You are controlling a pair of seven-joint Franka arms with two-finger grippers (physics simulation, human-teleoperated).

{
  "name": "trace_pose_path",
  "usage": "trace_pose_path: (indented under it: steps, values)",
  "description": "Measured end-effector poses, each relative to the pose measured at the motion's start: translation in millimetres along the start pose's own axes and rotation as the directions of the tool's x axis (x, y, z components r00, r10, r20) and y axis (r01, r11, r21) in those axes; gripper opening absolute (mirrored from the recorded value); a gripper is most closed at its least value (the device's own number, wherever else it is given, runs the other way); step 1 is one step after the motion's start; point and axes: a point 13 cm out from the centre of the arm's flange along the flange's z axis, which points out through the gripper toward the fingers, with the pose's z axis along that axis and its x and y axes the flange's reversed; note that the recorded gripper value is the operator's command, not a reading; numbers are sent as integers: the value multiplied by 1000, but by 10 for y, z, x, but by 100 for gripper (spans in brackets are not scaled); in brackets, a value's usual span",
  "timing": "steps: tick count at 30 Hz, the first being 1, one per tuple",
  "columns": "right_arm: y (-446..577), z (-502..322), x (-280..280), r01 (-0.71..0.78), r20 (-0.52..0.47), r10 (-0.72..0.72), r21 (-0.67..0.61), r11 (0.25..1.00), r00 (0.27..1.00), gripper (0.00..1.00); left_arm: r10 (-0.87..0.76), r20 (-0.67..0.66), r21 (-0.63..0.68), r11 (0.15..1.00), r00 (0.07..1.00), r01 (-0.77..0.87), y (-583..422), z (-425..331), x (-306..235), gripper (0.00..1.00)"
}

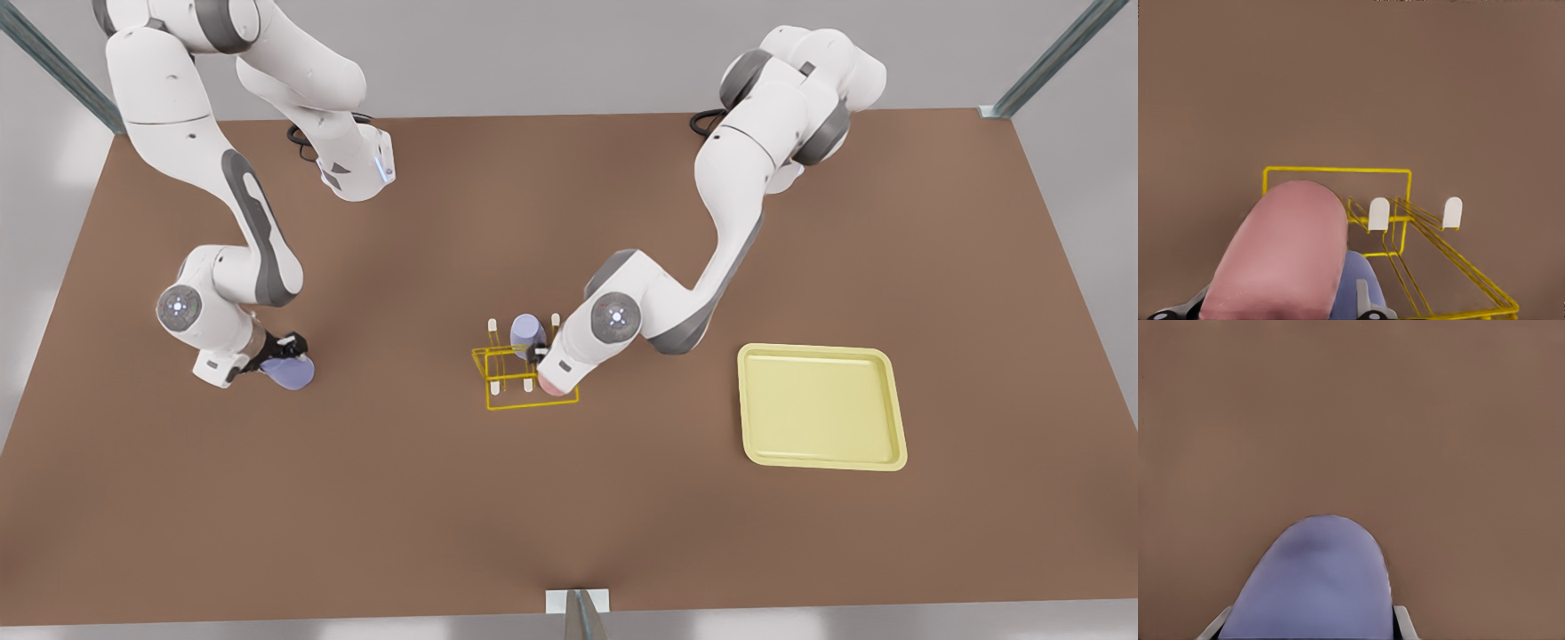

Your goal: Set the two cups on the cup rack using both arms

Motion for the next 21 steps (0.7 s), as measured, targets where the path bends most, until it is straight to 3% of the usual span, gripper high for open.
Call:
trace_pose_path:
  steps: [4,7,9,11,15,21]
  values:
    - [473,-172,-504,95,31,-95,-29,995,995,81,-79,32,8,997,996,78,68,-197,-139,100]
    - [887,-287,-851,169,58,-166,-54,984,984,81,-186,184,39,983,965,182,739,-1748,-732,100]
    - [1164,-396,-1078,215,80,-209,-68,974,975,81,-212,257,-24,974,943,225,1437,-2518,-943,100]
    - [1435,-495,-1276,251,99,-242,-89,964,965,81,-155,285,-180,961,946,212,2060,-2939,-649,100]
    - [1955,-706,-1617,325,133,-311,-102,940,941,80,-80,188,-378,914,979,148,2940,-2938,-330,100]
    - [2627,-924,-2025,399,189,-371,-138,907,909,80,22,33,-428,904,999,-6,3154,-2831,-174,100]
